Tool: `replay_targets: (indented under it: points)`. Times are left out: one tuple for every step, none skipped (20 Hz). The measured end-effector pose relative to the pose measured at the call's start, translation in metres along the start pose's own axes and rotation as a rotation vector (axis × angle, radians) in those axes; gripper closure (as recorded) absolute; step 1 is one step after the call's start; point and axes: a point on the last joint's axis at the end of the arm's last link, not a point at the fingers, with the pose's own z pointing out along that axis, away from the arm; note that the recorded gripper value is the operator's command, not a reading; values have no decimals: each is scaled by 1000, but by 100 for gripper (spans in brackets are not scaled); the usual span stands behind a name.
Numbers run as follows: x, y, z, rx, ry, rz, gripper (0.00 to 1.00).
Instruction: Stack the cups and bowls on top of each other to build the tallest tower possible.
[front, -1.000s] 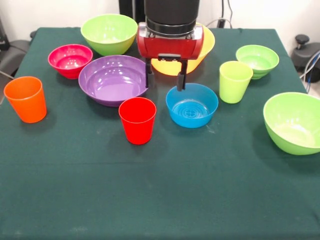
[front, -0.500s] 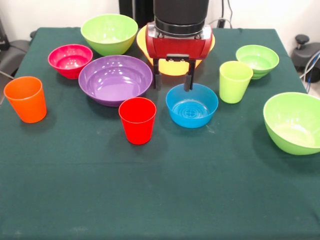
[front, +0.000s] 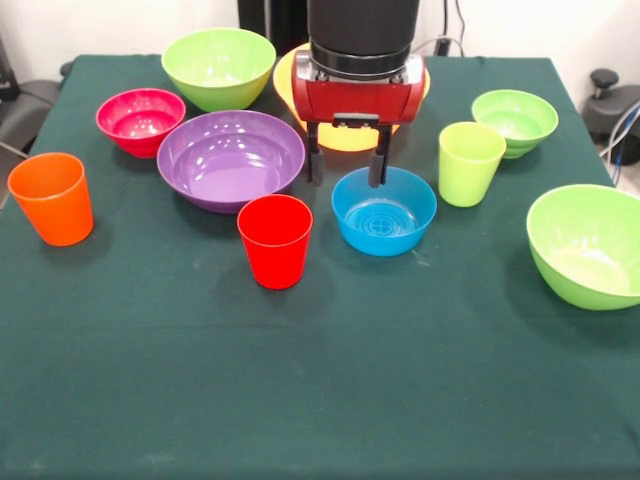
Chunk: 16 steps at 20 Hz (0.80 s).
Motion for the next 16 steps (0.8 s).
replay_targets:
  points:
    - [0, 0, 0, 0, 0, 0, 0]
    - [0, 1, 0, 0, 0, -1, 0]
    - [0, 1, 0, 0, -1, -1, 0]
    - [0, 1, -1, 0, -1, -2, 0]
    - [0, 1, -1, 0, -1, -2, 0]
    - [0, 1, -1, 0, -2, -2, 0]
    - [-1, 1, -1, 0, -2, -1, 0]
    - [-1, 1, -2, 1, -3, -2, 0]
    - [-1, 1, -3, 1, -5, -2, 0]
    - [-1, 1, -3, 1, -5, -2, 0]
    - [-2, 1, -5, 1, -7, -2, 0]
    - [-2, 1, -5, 1, -8, -2, 0]
    - [-2, 1, -5, 2, -9, -2, 0]
    - [-2, 1, -6, 2, -9, -2, 0]
    - [-2, 1, -6, 2, -9, -2, 0]
    - [-3, 1, -6, 2, -9, -2, 0]
